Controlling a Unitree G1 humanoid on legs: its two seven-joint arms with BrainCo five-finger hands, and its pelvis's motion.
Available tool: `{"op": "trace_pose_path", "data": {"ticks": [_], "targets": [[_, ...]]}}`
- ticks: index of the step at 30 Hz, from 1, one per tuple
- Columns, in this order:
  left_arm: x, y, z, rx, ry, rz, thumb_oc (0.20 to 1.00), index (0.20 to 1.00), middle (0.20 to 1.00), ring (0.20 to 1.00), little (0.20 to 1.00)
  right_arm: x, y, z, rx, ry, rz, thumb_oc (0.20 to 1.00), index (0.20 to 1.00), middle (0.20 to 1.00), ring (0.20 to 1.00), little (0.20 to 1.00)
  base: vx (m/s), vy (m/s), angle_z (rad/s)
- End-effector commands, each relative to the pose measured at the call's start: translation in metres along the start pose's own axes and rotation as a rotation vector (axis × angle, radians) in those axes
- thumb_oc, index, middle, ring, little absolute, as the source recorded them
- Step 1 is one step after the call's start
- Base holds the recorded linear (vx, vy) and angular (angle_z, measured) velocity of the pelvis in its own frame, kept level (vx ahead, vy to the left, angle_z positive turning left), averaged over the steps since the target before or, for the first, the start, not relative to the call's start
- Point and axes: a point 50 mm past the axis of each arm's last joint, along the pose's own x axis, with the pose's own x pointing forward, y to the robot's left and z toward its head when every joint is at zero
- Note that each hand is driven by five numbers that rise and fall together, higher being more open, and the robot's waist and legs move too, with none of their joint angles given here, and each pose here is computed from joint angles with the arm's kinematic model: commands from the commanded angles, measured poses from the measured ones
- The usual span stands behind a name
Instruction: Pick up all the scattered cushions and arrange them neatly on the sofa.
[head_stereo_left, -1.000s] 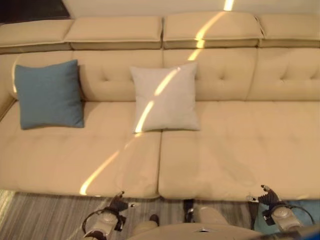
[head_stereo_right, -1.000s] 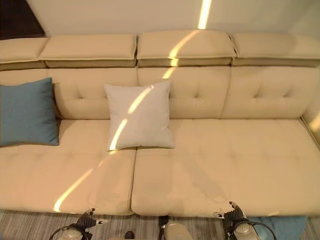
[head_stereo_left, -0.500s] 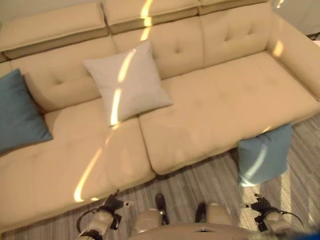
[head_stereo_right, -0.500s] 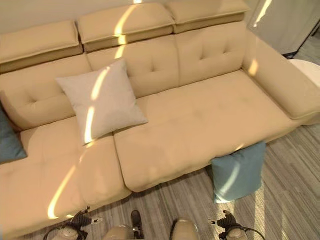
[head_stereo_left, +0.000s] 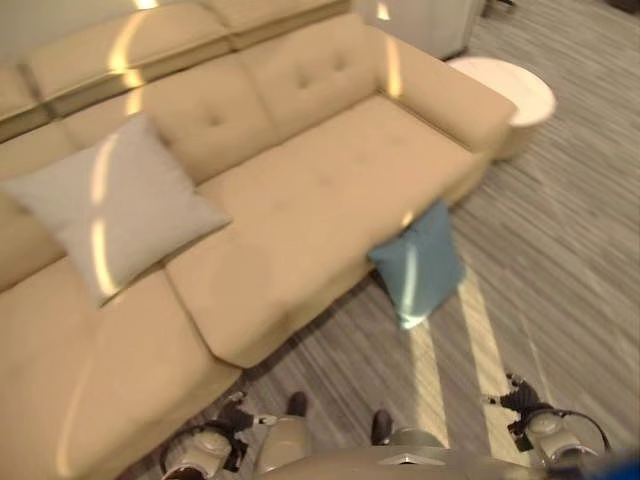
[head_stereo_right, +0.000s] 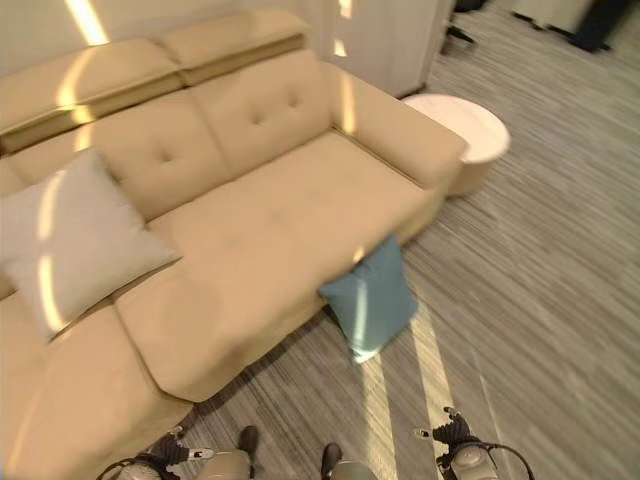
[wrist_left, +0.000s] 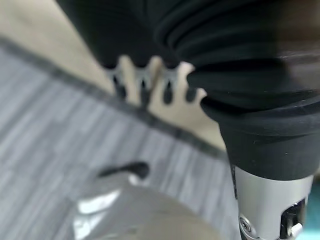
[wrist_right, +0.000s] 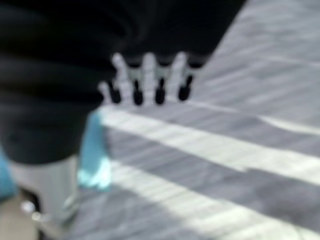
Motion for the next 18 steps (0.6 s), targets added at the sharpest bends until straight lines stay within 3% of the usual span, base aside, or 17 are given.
{"op": "trace_pose_path", "data": {"ticks": [1, 5, 9, 18], "targets": [[0.003, 0.019, 0.013, 0.039, -0.048, 0.049, 1.000, 1.000, 1.000, 1.000, 1.000, 0.000, -0.001, -0.004, -0.004, 0.013, -0.011, 1.000, 1.000, 1.000, 1.000, 1.000, -0.09, 0.202, -1.17], [0.005, 0.029, 0.030, 0.054, -0.101, 0.085, 1.000, 1.000, 1.000, 1.000, 1.000, 0.001, 0.000, 0.002, -0.006, 0.015, -0.012, 1.000, 1.000, 1.000, 1.000, 1.000, -0.18, 0.188, -1.22], [0.005, 0.034, 0.032, 0.062, -0.103, 0.099, 1.000, 1.000, 1.000, 1.000, 1.000, 0.001, 0.002, 0.000, -0.017, 0.023, -0.004, 1.000, 1.000, 1.000, 1.000, 1.000, -0.16, 0.137, -1.97], [0.004, 0.024, 0.020, 0.029, -0.056, 0.075, 1.000, 1.000, 1.000, 1.000, 1.000, 0.000, 0.005, -0.001, -0.006, 0.020, -0.002, 1.000, 1.000, 1.000, 1.000, 1.000, -0.04, -0.099, -0.62]]}}
